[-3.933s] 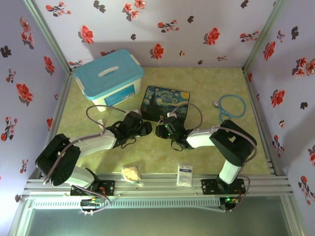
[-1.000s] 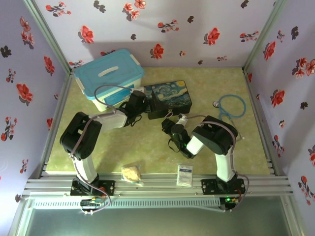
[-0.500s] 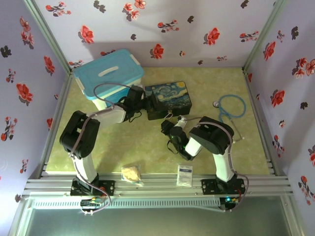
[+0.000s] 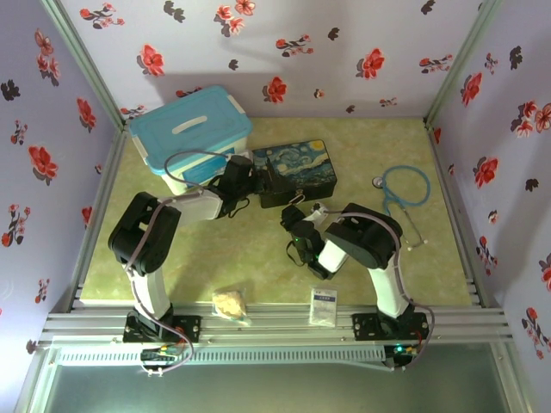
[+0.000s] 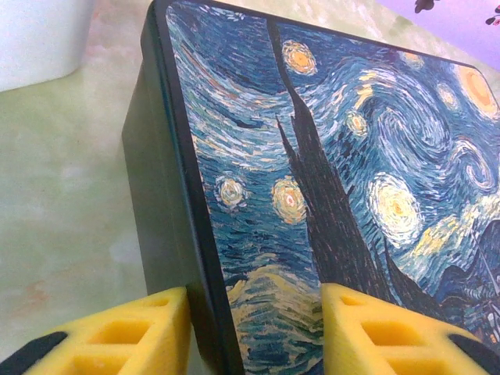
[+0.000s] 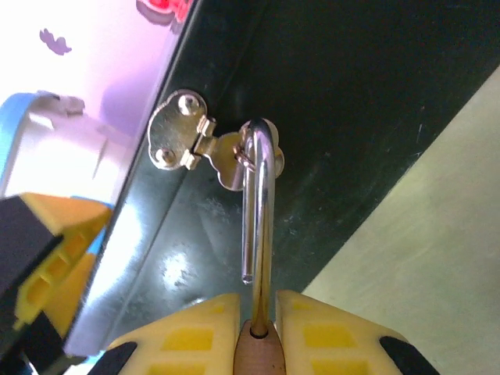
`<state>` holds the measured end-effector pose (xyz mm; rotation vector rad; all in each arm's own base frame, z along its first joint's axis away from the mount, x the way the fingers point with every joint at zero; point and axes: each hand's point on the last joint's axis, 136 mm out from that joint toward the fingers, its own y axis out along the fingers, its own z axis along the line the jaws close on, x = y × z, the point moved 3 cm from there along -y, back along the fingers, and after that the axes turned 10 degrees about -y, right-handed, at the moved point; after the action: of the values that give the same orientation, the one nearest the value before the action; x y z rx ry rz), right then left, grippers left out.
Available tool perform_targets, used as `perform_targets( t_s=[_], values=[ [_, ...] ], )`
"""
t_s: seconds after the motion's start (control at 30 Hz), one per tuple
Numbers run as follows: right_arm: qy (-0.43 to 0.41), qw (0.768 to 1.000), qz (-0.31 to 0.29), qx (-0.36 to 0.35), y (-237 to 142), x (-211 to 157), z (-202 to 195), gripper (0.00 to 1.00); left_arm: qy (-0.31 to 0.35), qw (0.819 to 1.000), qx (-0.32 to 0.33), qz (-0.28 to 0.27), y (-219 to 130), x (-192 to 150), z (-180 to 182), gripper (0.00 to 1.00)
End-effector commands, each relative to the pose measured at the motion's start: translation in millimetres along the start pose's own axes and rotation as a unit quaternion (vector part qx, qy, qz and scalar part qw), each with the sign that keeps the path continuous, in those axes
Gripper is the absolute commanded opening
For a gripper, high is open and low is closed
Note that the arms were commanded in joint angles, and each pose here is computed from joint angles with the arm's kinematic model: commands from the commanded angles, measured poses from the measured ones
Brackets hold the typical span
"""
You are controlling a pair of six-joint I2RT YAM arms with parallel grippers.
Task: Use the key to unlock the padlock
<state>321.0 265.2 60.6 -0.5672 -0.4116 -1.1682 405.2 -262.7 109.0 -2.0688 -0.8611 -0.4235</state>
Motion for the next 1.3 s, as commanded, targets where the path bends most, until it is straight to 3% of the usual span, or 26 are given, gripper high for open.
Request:
perform_targets(
  t_s=[0.0,0.13,0.33,0.5,0.67,0.9,1.17,1.27],
  values=[
    [0.076,0.992,-0.098,-0.012,3,32,4,0.02,0.045,0.982,0.152,0.1,3,-64,87,0.41],
    [0.103,0.988,-0.115,-0.015,8,45,1,0.02,0.052,0.981,0.155,0.103,1,-66,89,0.39],
    [0.046,0.994,-0.101,0.003,3,65,11,0.03,0.052,0.981,0.158,0.103,-1,-66,94,0.38],
    [0.03,0.997,-0.074,-0.004,-3,69,-6,0.0,0.048,0.981,0.157,0.099,-3,-62,95,0.38],
    [0.007,0.998,0.056,0.006,-8,56,-19,0.0,0.052,0.982,0.154,0.096,-4,-54,91,0.39],
    [-0.009,0.976,0.215,0.029,-34,38,-24,0.0,0.062,0.982,0.153,0.095,2,-42,85,0.43],
    [0.065,0.945,0.314,0.059,-40,26,-43,0.0,0.069,0.982,0.148,0.095,6,-33,78,0.44],
    [0.061,0.941,0.33,0.038,-46,20,-56,0.0,0.065,0.983,0.144,0.097,6,-33,76,0.44]
  ],
)
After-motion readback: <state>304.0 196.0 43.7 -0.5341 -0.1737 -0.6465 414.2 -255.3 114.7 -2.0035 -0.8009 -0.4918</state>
